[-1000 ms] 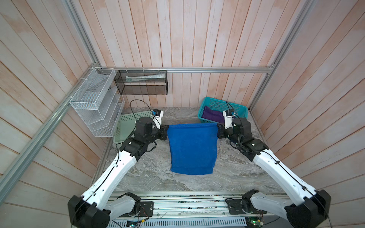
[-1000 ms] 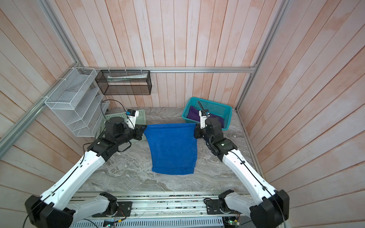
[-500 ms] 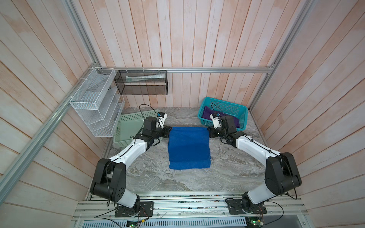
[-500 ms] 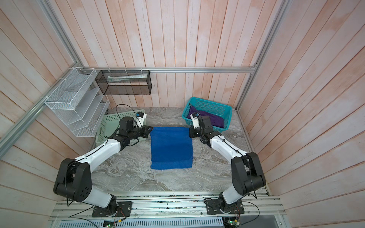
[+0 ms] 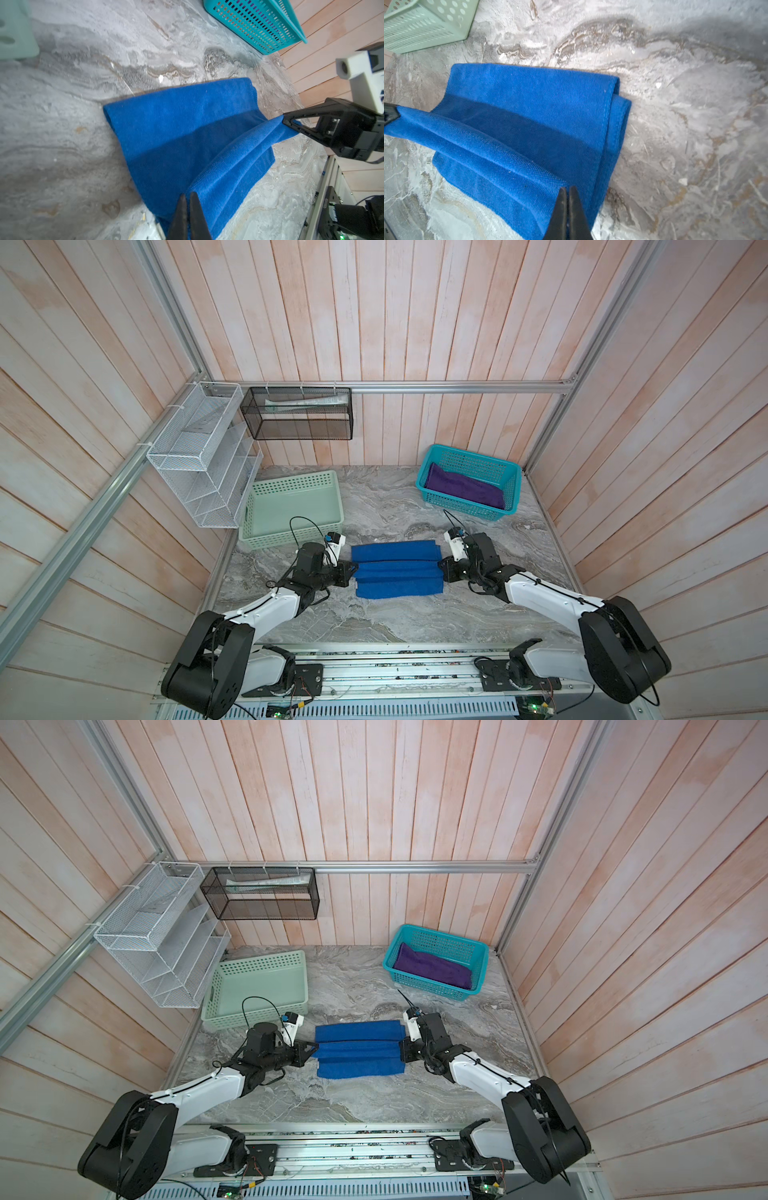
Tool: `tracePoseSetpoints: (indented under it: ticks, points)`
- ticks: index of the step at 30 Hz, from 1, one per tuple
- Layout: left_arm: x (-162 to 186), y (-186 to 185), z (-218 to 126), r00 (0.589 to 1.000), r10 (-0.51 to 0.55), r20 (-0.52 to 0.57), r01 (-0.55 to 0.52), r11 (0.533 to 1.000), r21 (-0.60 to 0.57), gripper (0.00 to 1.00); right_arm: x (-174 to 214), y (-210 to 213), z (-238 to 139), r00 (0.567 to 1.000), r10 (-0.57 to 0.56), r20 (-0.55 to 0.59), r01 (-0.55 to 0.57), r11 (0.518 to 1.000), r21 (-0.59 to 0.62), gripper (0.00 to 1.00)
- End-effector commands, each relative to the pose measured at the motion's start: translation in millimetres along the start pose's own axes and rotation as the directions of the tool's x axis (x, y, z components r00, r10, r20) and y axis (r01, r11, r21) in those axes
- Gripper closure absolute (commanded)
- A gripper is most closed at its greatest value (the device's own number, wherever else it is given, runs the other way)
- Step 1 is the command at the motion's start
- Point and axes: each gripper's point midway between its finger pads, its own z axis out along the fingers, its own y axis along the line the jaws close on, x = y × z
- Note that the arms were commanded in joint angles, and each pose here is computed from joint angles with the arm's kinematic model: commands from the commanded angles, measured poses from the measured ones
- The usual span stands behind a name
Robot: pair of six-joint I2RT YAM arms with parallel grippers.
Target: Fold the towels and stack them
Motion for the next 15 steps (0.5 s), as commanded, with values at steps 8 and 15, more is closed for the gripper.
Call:
tracePoseSetpoints:
  ticks: [8, 15]
  points:
    - [-8, -5, -23, 0.998, -0.032, 0.062, 0.034, 0.999, -0.034, 0.67, -4, 21, -32, 0.999, 0.043, 0.031, -0.042, 0.999, -0.013, 0.67]
    - [-17, -7, -45, 0.991, -0.053, 0.121, 0.063, 0.995, -0.078, 0.61, -14, 15, -59, 0.983, 0.138, 0.125, -0.142, 0.990, 0.024, 0.59]
